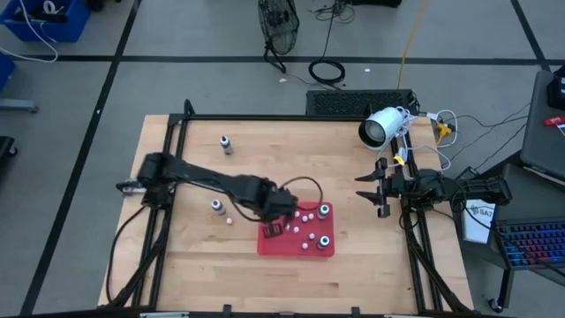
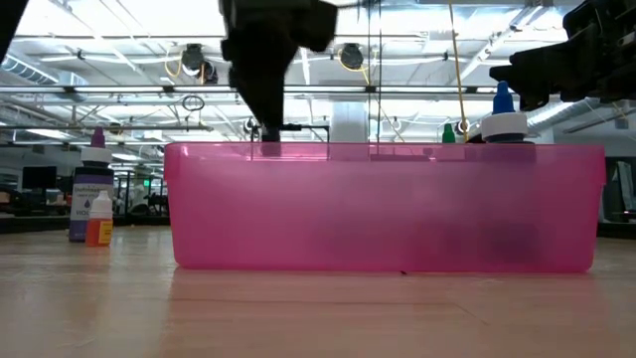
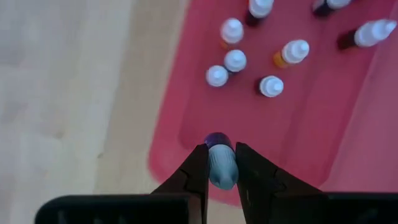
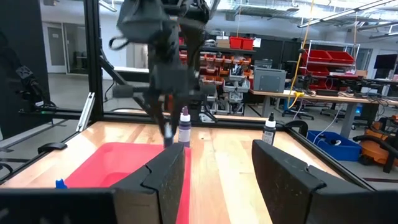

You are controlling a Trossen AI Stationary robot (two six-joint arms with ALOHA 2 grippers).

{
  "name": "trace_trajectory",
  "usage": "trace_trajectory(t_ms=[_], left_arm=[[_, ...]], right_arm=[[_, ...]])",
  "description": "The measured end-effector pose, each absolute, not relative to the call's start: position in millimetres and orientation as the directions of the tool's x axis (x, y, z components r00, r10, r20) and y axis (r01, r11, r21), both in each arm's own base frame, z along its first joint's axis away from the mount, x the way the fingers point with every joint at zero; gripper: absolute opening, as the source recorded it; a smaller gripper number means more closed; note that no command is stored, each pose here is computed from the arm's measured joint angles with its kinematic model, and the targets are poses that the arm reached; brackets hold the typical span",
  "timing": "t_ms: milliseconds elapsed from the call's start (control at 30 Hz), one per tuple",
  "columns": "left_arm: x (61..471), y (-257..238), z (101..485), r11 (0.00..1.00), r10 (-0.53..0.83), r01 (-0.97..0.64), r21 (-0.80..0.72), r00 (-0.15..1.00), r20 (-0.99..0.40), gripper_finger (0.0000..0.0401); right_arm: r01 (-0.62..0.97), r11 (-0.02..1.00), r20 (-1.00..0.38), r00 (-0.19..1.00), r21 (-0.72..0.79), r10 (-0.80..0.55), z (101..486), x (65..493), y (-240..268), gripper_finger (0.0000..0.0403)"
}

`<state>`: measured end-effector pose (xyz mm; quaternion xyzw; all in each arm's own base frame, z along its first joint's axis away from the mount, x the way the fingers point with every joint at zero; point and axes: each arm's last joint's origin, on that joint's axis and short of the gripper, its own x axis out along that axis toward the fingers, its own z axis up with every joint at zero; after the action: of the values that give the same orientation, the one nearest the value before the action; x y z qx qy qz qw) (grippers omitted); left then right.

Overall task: Pick & Place food coloring
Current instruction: Put the small black food coloring bottle into the red bin, then put the large violet food coloring bottle into the red bin

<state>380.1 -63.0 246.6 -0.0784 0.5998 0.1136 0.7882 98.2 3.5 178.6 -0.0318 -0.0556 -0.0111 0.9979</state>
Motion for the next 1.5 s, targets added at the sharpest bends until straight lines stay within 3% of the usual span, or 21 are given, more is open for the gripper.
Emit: trace_trajectory(t_ms=[233,500,1133,1500], left_arm=[[413.7,-69.1,209.2,0.988,0.004,-0.153,-0.023,0.178,-0.984,0.0057],[428.1,-62.8,171.4,0.991,-0.050,-0.122,-0.061,0.094,-0.994,0.0057],[434.1,-61.4,169.7,0.995,-0.050,-0.079,-0.062,0.147,-0.988,0.0060],[432.8,-61.2,168.7,0.992,-0.048,-0.107,-0.062,0.134,-0.990,0.0194]], right_arm=[[0.026,0.998,0.112,0.994,-0.062,-0.018,178.7,98.2,3.6,0.0175],[0.025,0.998,0.110,0.994,-0.062,-0.018,178.5,98.3,3.6,0.0175],[0.026,0.998,0.112,0.994,-0.062,-0.019,178.6,98.3,3.5,0.0174],[0.026,0.998,0.112,0.994,-0.062,-0.019,178.6,98.3,3.5,0.0176]])
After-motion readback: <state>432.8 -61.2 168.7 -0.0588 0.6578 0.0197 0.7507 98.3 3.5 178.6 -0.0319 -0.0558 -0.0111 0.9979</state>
